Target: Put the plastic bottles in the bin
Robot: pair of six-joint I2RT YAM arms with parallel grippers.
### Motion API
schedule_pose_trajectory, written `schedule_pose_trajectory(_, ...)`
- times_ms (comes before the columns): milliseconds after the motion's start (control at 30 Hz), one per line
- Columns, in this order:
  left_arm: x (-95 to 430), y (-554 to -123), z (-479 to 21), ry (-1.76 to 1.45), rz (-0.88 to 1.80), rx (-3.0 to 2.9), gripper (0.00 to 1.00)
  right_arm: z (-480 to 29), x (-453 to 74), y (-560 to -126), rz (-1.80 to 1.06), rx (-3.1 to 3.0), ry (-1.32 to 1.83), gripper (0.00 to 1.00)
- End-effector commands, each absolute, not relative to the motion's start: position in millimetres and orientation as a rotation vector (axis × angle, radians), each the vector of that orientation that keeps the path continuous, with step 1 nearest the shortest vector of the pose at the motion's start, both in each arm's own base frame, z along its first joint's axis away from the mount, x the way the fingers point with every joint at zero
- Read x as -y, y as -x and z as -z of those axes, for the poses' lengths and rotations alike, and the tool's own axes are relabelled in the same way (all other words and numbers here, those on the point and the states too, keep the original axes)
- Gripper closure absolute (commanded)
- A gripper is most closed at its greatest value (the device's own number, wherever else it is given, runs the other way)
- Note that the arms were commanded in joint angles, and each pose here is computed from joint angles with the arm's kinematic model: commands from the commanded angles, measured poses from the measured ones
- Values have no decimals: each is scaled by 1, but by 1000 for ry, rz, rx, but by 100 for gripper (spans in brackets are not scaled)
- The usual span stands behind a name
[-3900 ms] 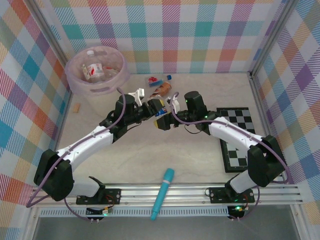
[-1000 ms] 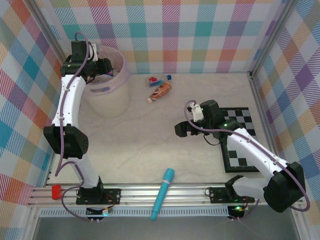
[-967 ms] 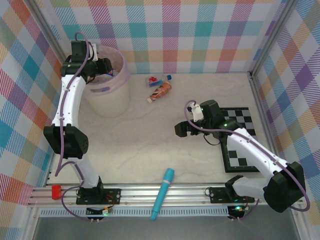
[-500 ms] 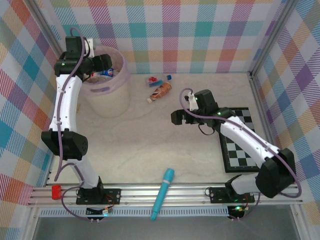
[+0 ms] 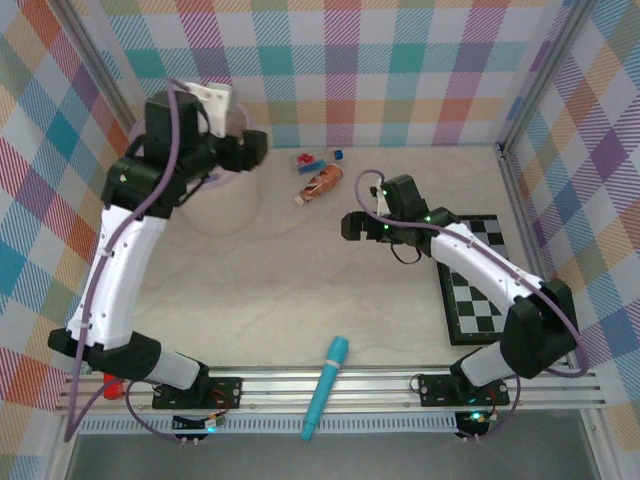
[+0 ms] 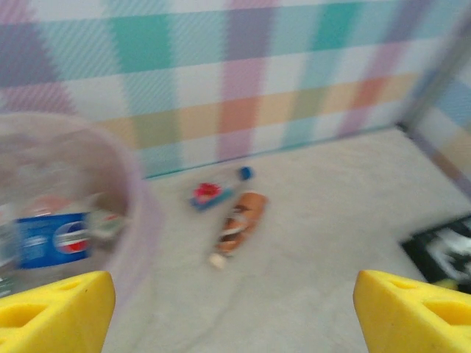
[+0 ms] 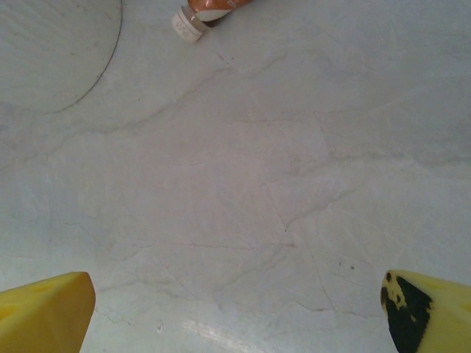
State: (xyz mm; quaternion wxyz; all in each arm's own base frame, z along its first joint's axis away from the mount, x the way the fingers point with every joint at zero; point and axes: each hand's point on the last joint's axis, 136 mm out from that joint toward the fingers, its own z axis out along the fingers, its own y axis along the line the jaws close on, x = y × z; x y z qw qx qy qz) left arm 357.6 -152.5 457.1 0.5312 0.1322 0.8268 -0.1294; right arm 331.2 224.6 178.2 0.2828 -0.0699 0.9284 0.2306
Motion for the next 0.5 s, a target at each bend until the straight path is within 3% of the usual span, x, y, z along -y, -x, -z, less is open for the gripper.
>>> schedule_pose_trajectory(0, 176, -363, -432, -404, 226, -1995, 16, -193, -215, -321, -629, -2422, 187, 1)
schedule_pose_trajectory(467, 266, -454, -272, -573, 266, -2213, 12, -171, -165, -288, -612, -2424, 5, 0)
